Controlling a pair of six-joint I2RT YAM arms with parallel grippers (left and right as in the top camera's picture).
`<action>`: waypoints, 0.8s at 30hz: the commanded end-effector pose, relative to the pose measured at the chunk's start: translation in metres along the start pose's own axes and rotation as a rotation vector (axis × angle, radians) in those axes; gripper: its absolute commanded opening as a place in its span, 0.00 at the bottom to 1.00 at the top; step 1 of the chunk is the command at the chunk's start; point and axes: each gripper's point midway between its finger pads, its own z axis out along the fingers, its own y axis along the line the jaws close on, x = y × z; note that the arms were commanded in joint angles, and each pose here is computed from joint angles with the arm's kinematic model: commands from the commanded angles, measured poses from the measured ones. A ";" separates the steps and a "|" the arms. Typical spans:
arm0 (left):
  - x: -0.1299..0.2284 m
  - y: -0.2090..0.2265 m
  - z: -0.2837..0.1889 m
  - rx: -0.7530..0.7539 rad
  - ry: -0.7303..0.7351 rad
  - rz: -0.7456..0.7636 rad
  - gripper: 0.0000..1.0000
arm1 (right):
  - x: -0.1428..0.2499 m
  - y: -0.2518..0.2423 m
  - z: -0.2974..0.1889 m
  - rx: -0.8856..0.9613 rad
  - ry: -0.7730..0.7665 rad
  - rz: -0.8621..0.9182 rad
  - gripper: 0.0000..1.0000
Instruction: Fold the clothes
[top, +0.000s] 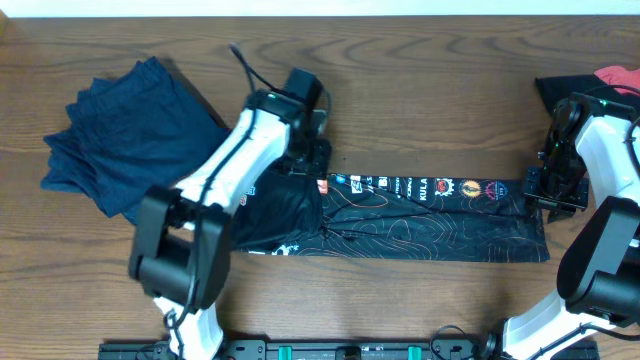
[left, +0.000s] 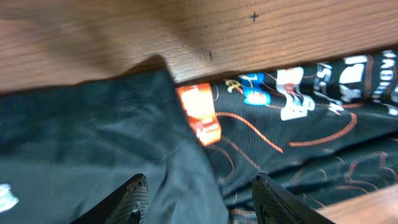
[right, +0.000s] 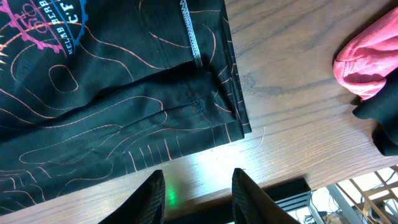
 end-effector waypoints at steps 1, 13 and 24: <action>0.008 0.008 0.028 -0.031 0.064 -0.025 0.56 | 0.000 -0.002 -0.002 -0.006 -0.008 0.008 0.34; 0.010 0.021 0.051 -0.080 0.103 -0.034 0.22 | -0.002 -0.001 -0.002 -0.007 -0.016 0.008 0.34; 0.011 0.015 0.021 -0.070 0.067 -0.028 0.06 | -0.002 -0.001 -0.002 -0.007 -0.019 0.009 0.34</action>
